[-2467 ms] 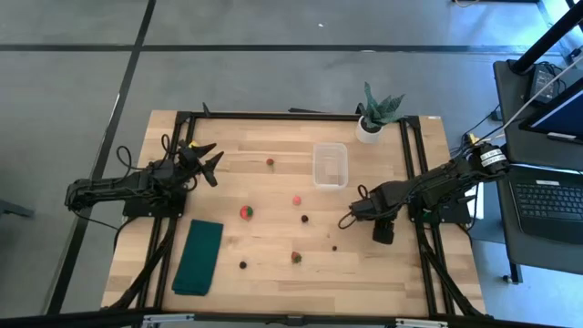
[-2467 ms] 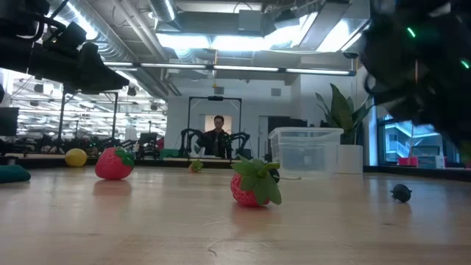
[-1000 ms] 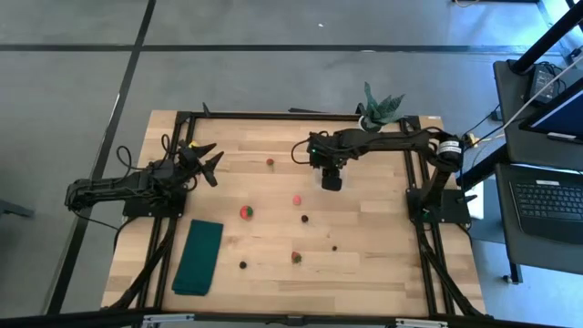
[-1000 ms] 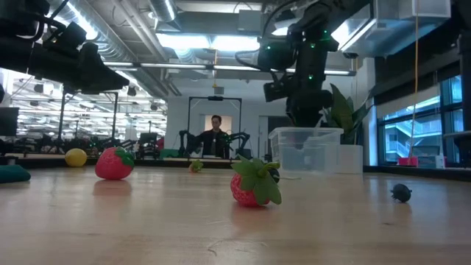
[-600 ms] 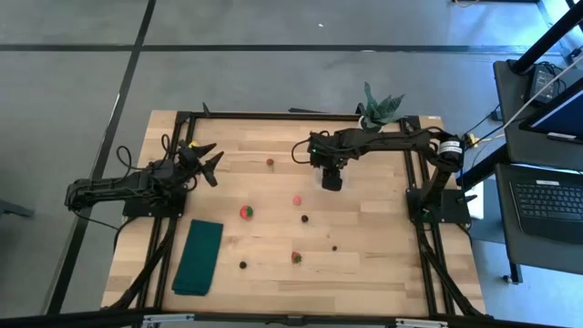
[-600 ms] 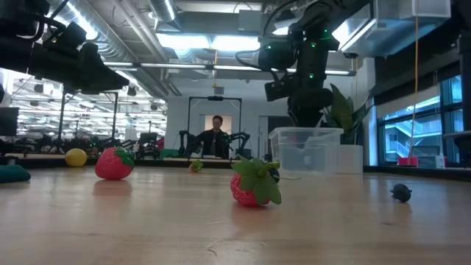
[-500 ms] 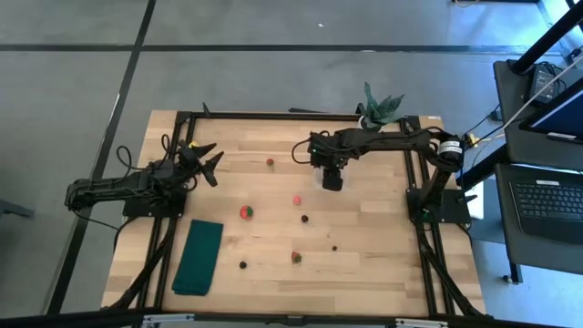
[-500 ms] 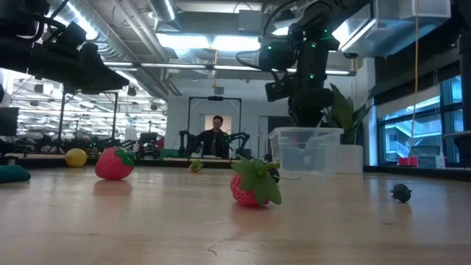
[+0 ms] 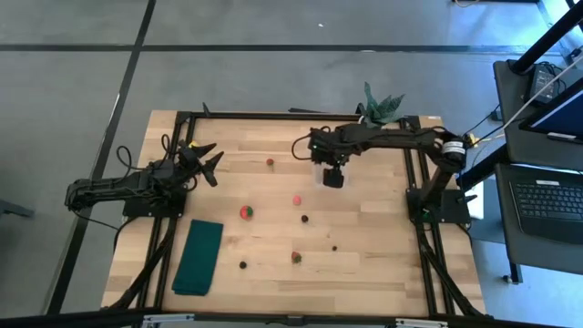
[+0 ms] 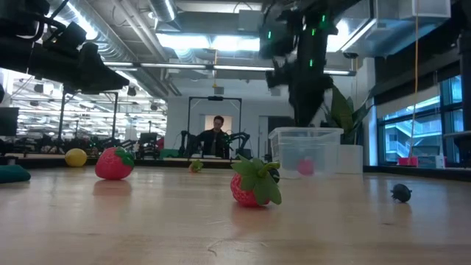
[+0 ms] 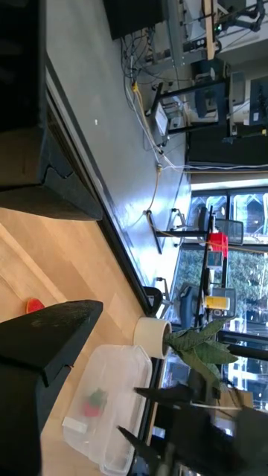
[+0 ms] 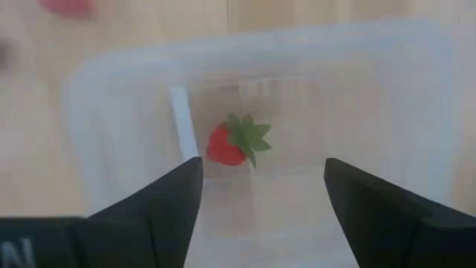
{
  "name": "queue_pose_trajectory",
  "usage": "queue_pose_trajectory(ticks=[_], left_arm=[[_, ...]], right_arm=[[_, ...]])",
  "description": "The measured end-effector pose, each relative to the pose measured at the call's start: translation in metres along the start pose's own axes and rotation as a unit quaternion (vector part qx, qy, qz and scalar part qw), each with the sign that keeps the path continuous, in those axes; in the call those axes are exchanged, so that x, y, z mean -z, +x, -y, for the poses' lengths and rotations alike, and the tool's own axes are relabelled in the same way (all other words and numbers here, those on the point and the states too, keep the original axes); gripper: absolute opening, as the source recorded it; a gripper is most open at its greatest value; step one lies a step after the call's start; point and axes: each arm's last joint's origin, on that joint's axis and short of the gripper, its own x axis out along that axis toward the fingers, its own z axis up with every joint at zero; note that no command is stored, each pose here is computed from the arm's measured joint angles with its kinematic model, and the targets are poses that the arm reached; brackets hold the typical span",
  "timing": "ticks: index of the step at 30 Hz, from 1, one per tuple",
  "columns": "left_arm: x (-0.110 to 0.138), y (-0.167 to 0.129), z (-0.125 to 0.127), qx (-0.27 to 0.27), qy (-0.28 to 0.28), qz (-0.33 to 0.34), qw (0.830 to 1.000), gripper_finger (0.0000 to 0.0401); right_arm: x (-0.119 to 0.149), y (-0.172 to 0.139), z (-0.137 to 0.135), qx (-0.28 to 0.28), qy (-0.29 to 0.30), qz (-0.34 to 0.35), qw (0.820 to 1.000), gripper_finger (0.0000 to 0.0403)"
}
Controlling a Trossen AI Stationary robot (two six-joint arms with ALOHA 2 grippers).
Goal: Pick and placing Produce into tupperware
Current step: Put the blueberry into the transparent container
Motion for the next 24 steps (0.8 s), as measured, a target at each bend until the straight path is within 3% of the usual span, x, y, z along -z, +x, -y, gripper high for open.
queue_pose_trajectory(ticks=[7, 12, 17, 24], left_arm=[[0.000, 0.000, 0.000, 0.000, 0.003, -0.001, 1.000, 0.0179], [0.000, 0.000, 0.000, 0.000, 0.004, -0.001, 1.000, 0.0179], [0.000, 0.000, 0.000, 0.000, 0.004, -0.001, 1.000, 0.0179], [0.000, 0.000, 0.000, 0.000, 0.004, -0.001, 1.000, 0.0179]], right_arm=[[0.000, -0.074, -0.026, -0.030, 0.027, 0.077, 0.996, 0.0284], [0.013, -0.106, -0.058, -0.047, -0.025, 0.112, 0.992, 0.0284], [0.019, -0.113, -0.100, -0.068, -0.085, 0.120, 0.987, 0.0284], [0.017, -0.095, -0.146, -0.061, -0.091, 0.093, 0.990, 0.0284]])
